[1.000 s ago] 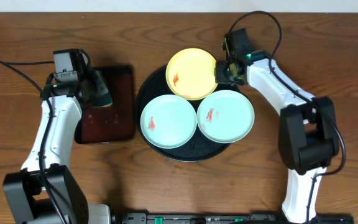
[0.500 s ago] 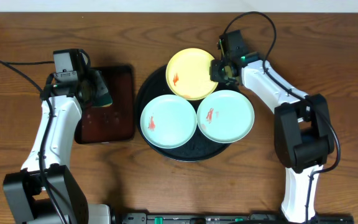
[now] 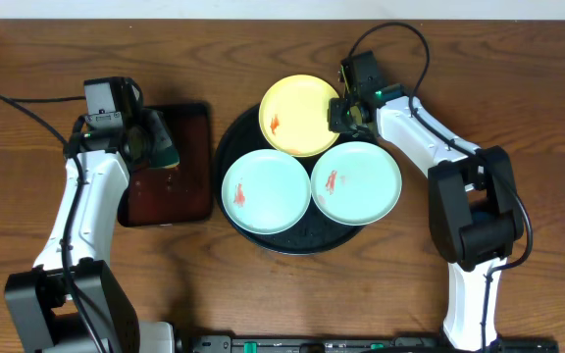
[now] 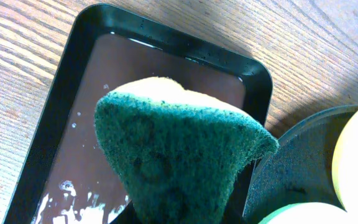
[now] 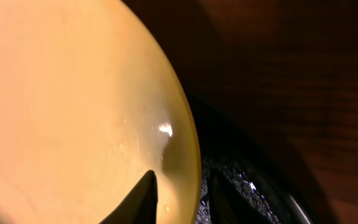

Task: Clean dirty plates on tray and stack at the side
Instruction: 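Move the right gripper to the yellow plate's rim and grip it, then bring the sponge with the left gripper onto the left blue plate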

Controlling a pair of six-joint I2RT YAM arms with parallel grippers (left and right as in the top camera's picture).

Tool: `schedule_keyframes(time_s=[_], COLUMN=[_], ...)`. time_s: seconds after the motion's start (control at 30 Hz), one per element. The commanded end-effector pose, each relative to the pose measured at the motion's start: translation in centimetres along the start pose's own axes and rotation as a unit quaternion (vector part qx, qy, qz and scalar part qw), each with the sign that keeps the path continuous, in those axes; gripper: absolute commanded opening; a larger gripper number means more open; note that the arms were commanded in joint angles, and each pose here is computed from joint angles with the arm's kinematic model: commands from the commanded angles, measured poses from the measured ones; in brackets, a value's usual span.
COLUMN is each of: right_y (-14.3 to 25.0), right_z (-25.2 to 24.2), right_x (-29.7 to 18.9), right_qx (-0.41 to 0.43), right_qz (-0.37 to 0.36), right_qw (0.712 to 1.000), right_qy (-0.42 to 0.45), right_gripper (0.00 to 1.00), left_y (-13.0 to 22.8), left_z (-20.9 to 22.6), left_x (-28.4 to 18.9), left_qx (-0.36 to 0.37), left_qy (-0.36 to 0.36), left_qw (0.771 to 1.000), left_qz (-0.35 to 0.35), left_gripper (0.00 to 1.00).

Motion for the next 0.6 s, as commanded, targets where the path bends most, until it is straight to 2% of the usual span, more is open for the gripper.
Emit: schedule_keyframes(time_s=[0.0,0.03,0.2,0.33,0.43,0.57], right_y=[-0.4,-0.7,-1.3,1.1,4.2,7.7], right_z=[1.2,1.5,3.2,5.4,7.1,8.5], right_x=[-1.1,-2.0,-7.3,-10.3,-10.0,-7.8], right_qx=[-0.007,-0.007,-0.024,-0.077,-0.117,-0.16], right_qz=[-0.004,-0.008,-0.027,0.005,0.052,0.085], right_qw=[1.0,1.0,0.999,0.996,0.99,0.983], right_qy=[-0.007,-0.01,-0.025,-0.052,-0.06,-0.028], right_gripper=[0.35,0.4,0.47,0.47,0.44,0.43], left_y=[-0.6,-0.6,-0.6,-0.7,-0.6,-0.4], left_z=[-0.1,-0.1,-0.1,0.2,0.6,0.7], left_x=[-0.4,-0.4,-0.4,-0.3,-0.2,0.3], left_qx=[-0.003,-0.003,-0.003,-0.004,-0.004,-0.005], left_qy=[0.006,0.006,0.006,-0.005,-0.025,-0.026], left_qw=[1.0,1.0,1.0,1.0,1.0,1.0], left_qz=[-0.008,-0.008,-0.008,-0.009,-0.009,-0.001], left_gripper=[0.08,0.08,0.07,0.07,0.07,0.08])
Point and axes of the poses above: each gripper's point midway between its finger pads, its own x axis out along the fingers, its own z axis along the line the jaws close on, y = z × x, the point moved 6 cm from there along -x, back along the fingers, and after that the axes turned 9 degrees about x, right-handed, at the moved point
